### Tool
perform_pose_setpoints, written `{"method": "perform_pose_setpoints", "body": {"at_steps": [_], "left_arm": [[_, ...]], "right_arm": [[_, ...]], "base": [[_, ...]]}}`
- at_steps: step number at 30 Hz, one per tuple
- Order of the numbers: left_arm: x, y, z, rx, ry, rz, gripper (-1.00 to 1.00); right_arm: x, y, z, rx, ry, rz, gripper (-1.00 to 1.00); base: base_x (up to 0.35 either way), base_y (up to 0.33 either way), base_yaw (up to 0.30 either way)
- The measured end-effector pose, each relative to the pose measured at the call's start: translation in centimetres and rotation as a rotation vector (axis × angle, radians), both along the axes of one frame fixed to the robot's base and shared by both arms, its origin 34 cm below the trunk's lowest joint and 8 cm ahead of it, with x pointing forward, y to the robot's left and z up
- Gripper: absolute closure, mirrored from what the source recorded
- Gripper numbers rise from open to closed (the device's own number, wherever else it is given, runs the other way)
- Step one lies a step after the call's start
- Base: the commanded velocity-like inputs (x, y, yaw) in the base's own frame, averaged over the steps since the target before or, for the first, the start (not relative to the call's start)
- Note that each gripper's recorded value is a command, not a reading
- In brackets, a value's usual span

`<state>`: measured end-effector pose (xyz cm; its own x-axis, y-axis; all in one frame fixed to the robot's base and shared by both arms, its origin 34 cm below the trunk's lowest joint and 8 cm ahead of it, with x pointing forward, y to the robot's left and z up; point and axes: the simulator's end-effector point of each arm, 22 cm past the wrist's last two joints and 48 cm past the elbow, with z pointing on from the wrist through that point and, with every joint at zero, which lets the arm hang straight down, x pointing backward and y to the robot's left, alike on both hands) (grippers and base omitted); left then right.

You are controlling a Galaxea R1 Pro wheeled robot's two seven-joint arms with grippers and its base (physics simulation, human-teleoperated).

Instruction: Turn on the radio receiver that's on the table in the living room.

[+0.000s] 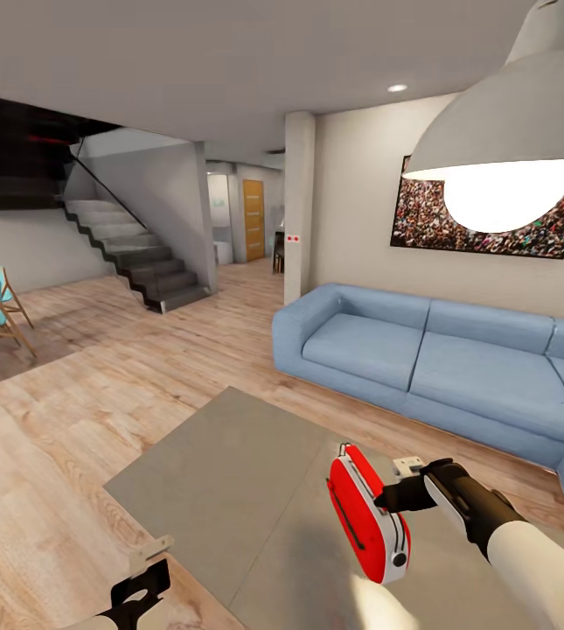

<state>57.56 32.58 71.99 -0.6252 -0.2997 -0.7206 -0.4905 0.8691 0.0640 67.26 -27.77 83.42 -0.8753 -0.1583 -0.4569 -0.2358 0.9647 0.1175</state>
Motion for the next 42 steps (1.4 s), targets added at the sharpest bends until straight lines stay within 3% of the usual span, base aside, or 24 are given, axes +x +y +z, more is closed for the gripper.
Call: {"method": "perform_pose_setpoints", "body": {"at_steps": [42], "left_arm": [[0.6,0.1,-3.0,0.001,-0.001,0.001,1.00]], "right_arm": [[0.0,0.1,-3.5,0.022,0.022,-0.007,1.00]], "base": [[0.000,0.000,0.000]]}}
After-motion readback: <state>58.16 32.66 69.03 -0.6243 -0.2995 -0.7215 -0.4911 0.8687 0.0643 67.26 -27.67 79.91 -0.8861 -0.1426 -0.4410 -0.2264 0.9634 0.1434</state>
